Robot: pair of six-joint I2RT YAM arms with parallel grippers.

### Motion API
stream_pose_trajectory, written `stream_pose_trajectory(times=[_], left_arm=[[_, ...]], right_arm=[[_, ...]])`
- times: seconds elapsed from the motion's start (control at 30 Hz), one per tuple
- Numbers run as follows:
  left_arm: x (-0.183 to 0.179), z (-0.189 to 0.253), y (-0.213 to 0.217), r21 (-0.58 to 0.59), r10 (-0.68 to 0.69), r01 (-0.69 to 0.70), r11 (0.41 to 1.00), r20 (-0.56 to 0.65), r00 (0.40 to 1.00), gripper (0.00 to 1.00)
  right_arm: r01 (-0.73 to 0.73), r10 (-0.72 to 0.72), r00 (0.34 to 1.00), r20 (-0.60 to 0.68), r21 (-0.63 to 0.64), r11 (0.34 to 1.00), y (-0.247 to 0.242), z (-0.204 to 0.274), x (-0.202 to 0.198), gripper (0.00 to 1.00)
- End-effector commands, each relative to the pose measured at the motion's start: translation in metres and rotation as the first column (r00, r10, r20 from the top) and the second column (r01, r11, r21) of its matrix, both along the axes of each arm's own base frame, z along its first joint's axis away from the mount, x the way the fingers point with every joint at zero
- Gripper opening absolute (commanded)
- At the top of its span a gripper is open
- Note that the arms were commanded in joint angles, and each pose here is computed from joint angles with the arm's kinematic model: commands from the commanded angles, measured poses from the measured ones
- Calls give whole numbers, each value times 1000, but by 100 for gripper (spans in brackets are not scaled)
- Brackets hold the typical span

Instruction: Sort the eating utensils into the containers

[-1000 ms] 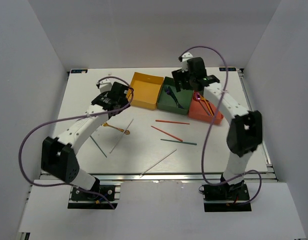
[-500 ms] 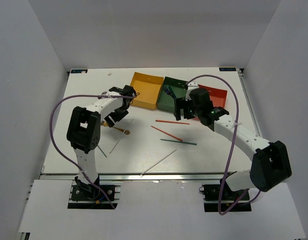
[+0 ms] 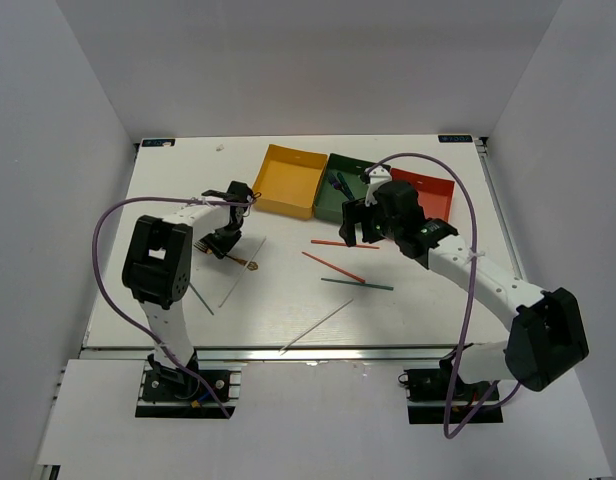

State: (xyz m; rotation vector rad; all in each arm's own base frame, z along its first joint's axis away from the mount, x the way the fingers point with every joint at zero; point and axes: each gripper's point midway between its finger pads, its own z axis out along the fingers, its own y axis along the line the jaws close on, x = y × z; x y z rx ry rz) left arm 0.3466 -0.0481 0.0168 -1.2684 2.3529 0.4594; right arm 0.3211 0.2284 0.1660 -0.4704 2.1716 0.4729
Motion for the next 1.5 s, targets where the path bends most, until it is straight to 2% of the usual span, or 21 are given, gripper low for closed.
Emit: stream_pose_trajectory(times=[0.0,0.17,0.2,0.33,0.43,0.5,0.53,0.67,0.87,0.97,1.17,1.47], left_arm=[[15,-15,-4,-59,120,-114,992,113,986,44],[7,-32,-2,-87,125,-115,989,111,986,42],[3,-37,-1,-89,125,-116,989,105,987,35],[-2,-44,4,-96,127,-118,988,101,987,26],[-6,-53,5,-112,116,-106,988,87,989,7],[-7,-57,4,-124,105,-94,988,84,991,5],[-9,-58,5,-127,102,-92,988,77,992,0],[-3,-42,15,-73,90,-83,994,104,990,0],[34,36,32,22,43,-54,998,342,939,0],[45,68,38,94,-13,-27,995,404,915,0],[57,117,44,227,-88,-25,973,473,877,0],[76,143,39,334,-168,-3,942,481,860,0]], right_arm=[[-17,13,997,69,58,998,7,24,-1,89],[-25,18,995,94,71,997,6,32,-5,89],[-26,19,995,98,72,997,5,34,-5,89],[-27,18,994,109,79,997,4,38,-7,89],[-27,18,993,113,81,996,4,38,-8,89],[-28,18,993,115,81,996,3,38,-9,89],[-29,19,993,115,79,996,3,37,-9,89],[-32,21,992,127,82,996,1,39,-11,89],[-44,32,991,128,90,995,3,35,-13,89],[-70,57,990,126,102,992,6,35,-17,89],[-78,62,988,141,112,991,6,40,-19,89],[-73,54,985,162,117,990,3,47,-21,89]])
